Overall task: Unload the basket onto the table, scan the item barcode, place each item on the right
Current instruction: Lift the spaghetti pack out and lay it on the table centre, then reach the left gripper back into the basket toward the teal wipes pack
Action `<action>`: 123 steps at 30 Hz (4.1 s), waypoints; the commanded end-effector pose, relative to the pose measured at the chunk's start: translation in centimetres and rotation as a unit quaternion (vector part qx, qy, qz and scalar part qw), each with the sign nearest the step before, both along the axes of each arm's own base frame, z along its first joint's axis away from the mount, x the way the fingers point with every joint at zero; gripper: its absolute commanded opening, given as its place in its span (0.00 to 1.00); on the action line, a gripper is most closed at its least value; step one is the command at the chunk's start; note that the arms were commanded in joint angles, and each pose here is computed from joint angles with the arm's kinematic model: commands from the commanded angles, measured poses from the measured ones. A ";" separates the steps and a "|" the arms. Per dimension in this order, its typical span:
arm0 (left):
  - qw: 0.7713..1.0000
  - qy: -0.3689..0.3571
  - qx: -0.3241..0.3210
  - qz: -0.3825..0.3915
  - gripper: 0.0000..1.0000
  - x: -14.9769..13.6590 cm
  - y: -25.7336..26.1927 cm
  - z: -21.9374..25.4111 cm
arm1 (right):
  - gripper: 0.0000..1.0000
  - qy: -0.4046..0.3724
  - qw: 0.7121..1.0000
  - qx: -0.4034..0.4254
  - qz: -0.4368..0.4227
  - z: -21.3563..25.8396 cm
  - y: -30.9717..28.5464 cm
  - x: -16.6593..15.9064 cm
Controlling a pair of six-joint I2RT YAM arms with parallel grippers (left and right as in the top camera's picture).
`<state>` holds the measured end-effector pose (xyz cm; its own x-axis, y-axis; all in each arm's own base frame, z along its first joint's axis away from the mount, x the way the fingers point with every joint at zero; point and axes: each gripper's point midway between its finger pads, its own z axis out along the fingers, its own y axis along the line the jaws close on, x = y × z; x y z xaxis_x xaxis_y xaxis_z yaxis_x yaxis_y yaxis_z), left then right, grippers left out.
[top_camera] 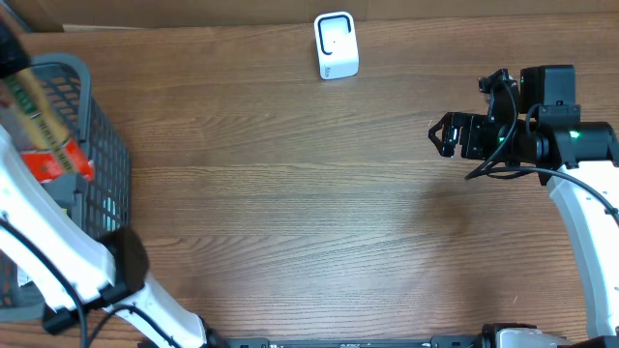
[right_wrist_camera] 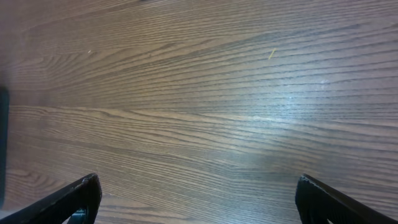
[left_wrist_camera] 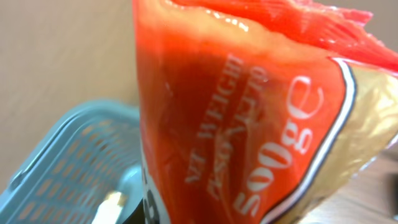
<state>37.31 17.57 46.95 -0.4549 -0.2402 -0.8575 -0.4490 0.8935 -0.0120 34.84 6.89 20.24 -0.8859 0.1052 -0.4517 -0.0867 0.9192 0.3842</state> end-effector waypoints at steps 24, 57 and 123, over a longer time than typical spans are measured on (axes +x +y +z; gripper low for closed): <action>0.889 0.429 -0.143 -0.075 0.04 7.4 -30.2 -34.4 | 1.00 -0.014 1.000 0.002 0.004 1.0 0.2 0.3; 0.970 0.197 -0.132 -0.053 0.77 1.9 -17.0 -12.1 | 1.00 -0.011 1.000 -0.002 0.002 0.8 0.1 0.5; 0.874 0.282 -0.369 0.142 0.04 -11.0 3.0 -41.2 | 1.00 0.013 1.000 0.004 -0.007 -0.8 0.2 1.2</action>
